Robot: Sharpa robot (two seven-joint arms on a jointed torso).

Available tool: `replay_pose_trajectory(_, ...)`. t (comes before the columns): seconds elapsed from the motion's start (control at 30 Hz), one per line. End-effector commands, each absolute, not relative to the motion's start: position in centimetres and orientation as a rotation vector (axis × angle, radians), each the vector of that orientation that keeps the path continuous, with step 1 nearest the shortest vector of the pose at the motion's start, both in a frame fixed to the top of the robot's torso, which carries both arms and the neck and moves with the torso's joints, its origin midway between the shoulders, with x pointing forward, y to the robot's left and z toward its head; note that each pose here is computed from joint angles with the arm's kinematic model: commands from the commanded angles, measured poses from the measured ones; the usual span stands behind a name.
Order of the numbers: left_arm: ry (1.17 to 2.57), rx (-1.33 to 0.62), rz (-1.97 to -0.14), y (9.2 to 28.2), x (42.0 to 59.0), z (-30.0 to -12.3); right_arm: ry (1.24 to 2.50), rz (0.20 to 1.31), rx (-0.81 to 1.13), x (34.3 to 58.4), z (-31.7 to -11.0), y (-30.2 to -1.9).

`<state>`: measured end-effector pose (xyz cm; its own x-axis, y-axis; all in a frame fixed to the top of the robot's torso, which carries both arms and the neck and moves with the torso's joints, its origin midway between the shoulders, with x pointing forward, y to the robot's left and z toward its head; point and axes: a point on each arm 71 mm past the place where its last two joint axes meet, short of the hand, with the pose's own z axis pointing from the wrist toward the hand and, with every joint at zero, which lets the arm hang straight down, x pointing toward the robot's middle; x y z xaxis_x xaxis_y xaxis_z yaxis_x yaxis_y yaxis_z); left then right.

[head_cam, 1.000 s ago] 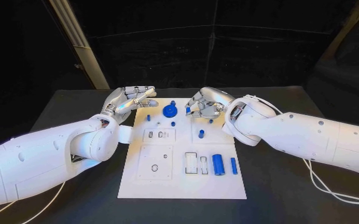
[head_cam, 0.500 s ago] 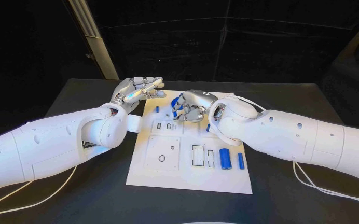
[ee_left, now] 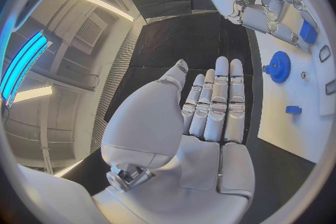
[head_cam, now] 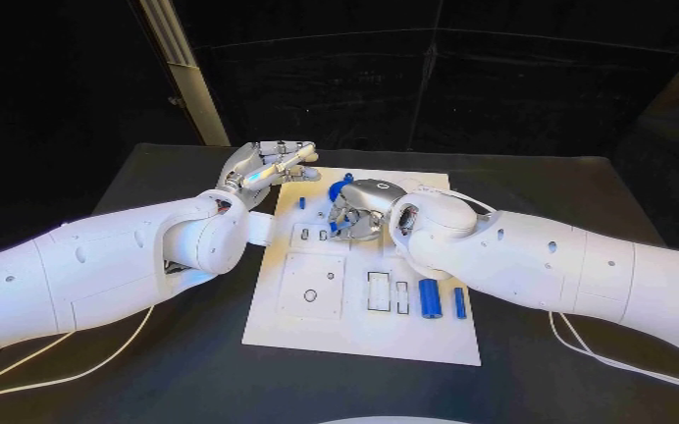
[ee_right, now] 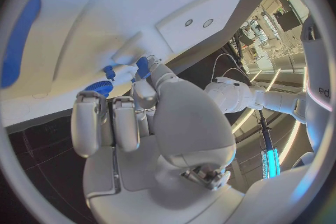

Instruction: Assemble the parts on the task board

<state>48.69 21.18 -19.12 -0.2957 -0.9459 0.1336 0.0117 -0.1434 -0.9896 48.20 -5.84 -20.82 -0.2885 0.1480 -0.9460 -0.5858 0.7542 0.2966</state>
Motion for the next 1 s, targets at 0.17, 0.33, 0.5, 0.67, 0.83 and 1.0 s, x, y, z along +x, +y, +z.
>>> replay_pose_trajectory(0.17,1.326,-1.127,-1.569,21.0,48.7,-18.9,1.733,0.699,-0.401,48.3,-21.0,-5.7)
replay_pose_trajectory(0.33,1.323,-1.125,-1.57,21.0,48.7,-18.9,1.737,0.7,-0.406,48.4,-21.2,-5.5)
replay_pose_trajectory(0.5,1.321,-1.124,-1.569,20.9,48.7,-18.9,1.743,0.7,-0.408,48.3,-21.5,-5.4)
replay_pose_trajectory(0.67,1.321,-1.124,-1.568,21.0,48.8,-18.9,1.757,0.694,-0.412,48.4,-21.7,-5.5)
replay_pose_trajectory(0.83,1.321,-1.124,-1.568,21.0,48.8,-18.9,1.773,0.689,-0.421,48.3,-21.9,-5.5)
replay_pose_trajectory(1.0,1.322,-1.124,-1.568,21.0,48.8,-18.9,1.783,0.686,-0.427,48.2,-22.0,-5.5)
